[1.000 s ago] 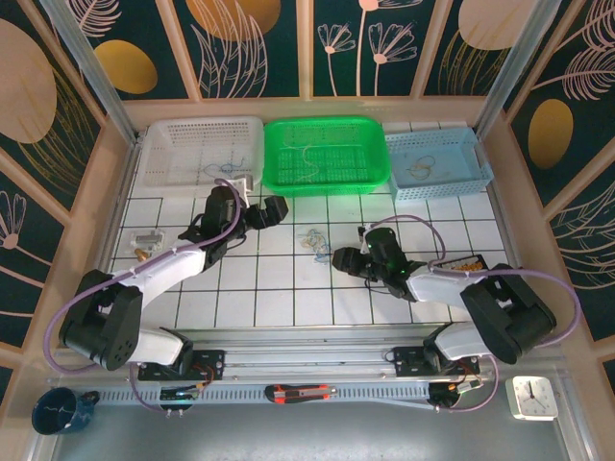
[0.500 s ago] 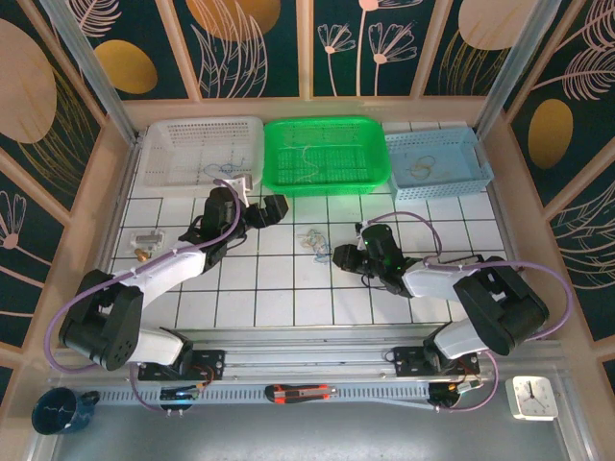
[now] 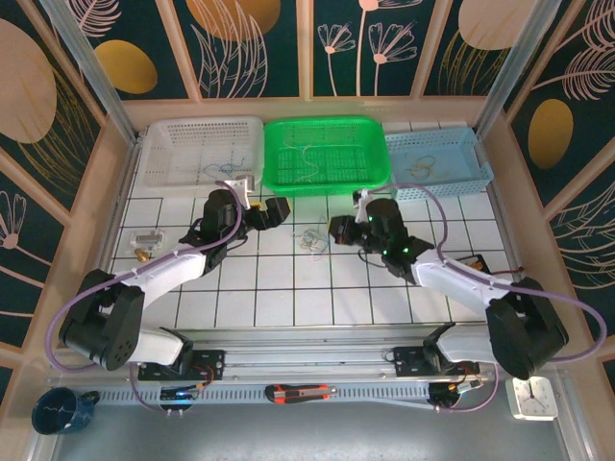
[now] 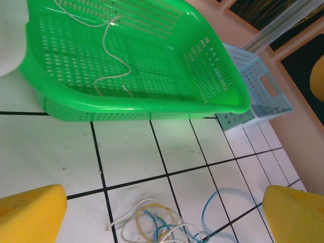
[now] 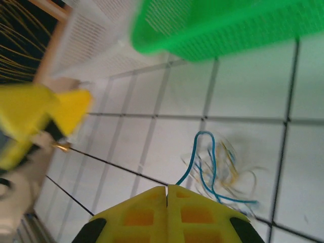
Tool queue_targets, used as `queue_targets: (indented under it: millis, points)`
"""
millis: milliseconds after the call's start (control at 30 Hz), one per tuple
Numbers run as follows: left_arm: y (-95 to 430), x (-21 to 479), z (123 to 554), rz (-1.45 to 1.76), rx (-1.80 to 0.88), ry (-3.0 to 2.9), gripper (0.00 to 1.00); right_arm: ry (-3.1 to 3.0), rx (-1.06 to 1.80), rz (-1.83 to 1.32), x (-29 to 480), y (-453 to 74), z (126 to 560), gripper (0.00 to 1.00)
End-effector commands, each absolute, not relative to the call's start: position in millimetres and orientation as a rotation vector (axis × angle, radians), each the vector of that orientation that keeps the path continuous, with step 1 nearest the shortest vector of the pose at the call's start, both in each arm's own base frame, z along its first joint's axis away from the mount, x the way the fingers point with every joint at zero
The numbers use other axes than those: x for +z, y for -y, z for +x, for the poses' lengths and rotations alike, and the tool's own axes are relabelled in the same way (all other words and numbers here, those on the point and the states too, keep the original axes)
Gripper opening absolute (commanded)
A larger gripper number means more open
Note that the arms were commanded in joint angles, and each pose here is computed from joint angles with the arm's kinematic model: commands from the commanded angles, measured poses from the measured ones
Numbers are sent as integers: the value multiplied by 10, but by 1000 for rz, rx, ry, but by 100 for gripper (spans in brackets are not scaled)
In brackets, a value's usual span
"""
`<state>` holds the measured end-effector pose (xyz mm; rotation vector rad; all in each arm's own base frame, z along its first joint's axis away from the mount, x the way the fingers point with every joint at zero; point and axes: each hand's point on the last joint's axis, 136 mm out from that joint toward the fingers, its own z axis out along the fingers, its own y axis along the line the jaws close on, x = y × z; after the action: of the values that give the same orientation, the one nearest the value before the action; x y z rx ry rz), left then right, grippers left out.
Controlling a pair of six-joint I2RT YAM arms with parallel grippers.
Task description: Untangle the cables
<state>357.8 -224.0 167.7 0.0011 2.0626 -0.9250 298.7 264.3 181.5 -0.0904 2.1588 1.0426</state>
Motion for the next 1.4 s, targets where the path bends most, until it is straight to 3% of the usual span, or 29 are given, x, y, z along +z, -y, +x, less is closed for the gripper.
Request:
queue_targets:
  millis: [0, 300, 667, 1033, 1367]
  points:
    - [2366, 1859, 3500, 131, -962, -1974, 99, -2102, 1042, -193, 2202, -2687, 3018, 0]
    - [2537, 2020, 3331, 308, -998, -1861, 99, -1996, 1107, -277, 2734, -2812, 3039, 0]
    - [2668, 2163, 3342, 495, -949, -1815, 84, -1952, 1142, -450, 2927, -2856, 2893, 0]
    - [2812, 2340, 3444, 678, -870, -1793, 82, -1869, 1242, -621, 3253, -2889, 2714, 0]
    - [3002, 2483, 3431, 778, -920, -1755, 80, -1865, 1314, -693, 3246, -2968, 2629, 0]
